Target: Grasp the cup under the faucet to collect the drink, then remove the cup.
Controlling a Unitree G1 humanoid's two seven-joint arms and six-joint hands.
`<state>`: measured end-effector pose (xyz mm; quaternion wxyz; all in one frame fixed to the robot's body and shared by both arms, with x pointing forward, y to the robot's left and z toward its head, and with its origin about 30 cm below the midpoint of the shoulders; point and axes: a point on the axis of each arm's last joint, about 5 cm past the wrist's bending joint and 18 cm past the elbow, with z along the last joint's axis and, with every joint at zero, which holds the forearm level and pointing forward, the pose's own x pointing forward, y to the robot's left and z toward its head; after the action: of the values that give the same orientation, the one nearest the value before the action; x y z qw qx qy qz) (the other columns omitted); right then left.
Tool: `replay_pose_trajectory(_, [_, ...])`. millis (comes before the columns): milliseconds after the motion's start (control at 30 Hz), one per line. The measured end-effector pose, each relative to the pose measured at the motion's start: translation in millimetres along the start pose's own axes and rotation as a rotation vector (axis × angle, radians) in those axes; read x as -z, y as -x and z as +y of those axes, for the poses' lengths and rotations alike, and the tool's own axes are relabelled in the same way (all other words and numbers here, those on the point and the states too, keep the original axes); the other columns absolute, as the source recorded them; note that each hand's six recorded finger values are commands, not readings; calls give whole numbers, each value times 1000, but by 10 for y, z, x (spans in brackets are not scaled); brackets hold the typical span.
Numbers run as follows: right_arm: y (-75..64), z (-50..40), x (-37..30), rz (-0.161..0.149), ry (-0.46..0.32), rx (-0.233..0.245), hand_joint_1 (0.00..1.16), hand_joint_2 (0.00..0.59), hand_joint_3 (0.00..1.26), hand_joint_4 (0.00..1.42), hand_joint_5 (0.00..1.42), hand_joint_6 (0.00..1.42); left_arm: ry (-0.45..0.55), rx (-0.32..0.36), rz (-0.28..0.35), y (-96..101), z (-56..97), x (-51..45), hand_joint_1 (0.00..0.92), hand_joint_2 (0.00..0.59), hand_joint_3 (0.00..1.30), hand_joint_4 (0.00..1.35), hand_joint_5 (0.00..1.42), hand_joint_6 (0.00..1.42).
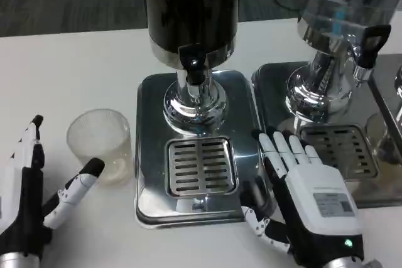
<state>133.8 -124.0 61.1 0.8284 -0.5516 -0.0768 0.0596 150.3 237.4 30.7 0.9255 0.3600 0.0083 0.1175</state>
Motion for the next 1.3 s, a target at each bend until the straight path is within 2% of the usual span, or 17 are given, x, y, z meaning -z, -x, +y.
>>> replay_pose_trajectory(200, [2, 5, -5, 1, -2, -3, 563, 409, 94, 0, 0, 46, -23, 84, -7, -63, -64, 7, 0, 0, 0, 0, 0, 0])
replay_pose_trajectory(400, [-4, 16, -25, 0, -11, -3, 564, 409, 110, 0, 0, 56, -54, 103, 26, -135, -71, 41, 0, 0, 0, 0, 0, 0])
replay_pose_trajectory(433, [-21, 17, -43, -10, -7, 0, 564, 409, 112, 0, 0, 58, -70, 107, 35, -181, -65, 46, 2, 0, 0, 0, 0, 0])
replay_pose_trajectory(633, [-27, 23, -62, -14, -15, -2, 564, 409, 114, 0, 0, 61, -92, 127, 18, -251, -115, 9, 30, 0, 0, 0, 0, 0])
replay_pose_trajectory(833, [-36, 55, -150, -52, -7, -15, 564, 409, 121, 0, 0, 63, -112, 148, 1, -289, -137, 4, 39, 0, 0, 0, 0, 0])
replay_pose_trajectory(1100, [-54, 51, -121, -49, -19, -23, 556, 402, 149, 0, 0, 66, -106, 143, 4, -302, -156, -3, 93, 4, 0, 0, 36, 0])
replay_pose_trajectory(1300, [-51, 47, -108, -46, -18, -25, 553, 402, 154, 0, 0, 67, -98, 129, 11, -339, -177, -19, 144, 9, 0, 0, 116, 8])
